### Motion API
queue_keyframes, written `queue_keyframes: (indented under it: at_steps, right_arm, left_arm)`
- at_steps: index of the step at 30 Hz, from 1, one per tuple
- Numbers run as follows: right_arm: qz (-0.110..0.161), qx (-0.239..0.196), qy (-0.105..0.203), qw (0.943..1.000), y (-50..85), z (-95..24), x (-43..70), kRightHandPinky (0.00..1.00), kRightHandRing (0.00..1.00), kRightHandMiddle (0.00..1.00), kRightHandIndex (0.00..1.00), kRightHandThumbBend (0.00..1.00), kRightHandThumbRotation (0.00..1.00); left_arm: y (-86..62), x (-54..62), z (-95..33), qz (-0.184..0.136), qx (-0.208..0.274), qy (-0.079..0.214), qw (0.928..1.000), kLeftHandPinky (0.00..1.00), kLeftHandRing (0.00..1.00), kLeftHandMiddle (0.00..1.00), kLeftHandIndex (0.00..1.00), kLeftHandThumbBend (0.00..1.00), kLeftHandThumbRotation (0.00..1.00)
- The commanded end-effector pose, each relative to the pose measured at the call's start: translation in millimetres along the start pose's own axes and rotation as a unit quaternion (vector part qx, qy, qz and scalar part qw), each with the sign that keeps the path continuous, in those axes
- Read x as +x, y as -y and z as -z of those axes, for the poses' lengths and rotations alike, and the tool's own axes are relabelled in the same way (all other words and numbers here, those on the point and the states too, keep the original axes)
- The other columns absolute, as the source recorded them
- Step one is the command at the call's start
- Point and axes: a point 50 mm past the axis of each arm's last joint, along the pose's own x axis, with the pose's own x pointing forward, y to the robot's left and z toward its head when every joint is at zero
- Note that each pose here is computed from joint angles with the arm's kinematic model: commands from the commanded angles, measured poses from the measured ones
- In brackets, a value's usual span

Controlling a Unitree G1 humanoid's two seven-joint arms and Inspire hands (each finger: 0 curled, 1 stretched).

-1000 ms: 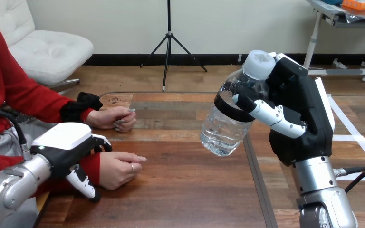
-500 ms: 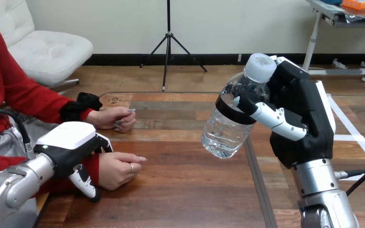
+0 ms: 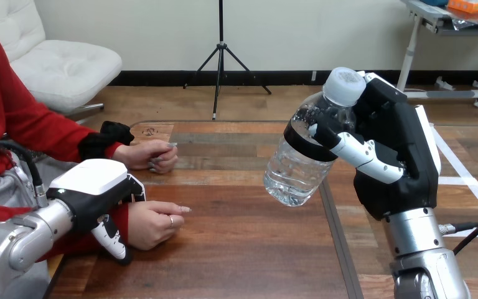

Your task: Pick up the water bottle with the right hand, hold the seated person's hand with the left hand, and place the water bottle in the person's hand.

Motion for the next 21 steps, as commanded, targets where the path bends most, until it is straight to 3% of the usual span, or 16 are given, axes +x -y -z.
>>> queue_keyframes:
  at_steps: [1,21]
  right_arm:
    - [-0.026,0.007,0.061,0.9977,-10.9,-25.1,11.1,0.25,0.32,0.4,0.43,0.74,0.0]
    - [-0.029,0.02,0.06,0.9976,-13.0,-25.2,14.9,0.24,0.31,0.4,0.42,0.72,0.0]
  left_arm:
    - [-6.6,3.0,-1.5,0.007,0.018,0.006,0.9998,0.39,0.44,0.5,0.51,0.98,0.0]
    - [-16.1,-2.6,-2.3,0.003,0.008,0.021,0.9997,0.32,0.39,0.45,0.48,0.96,0.0]
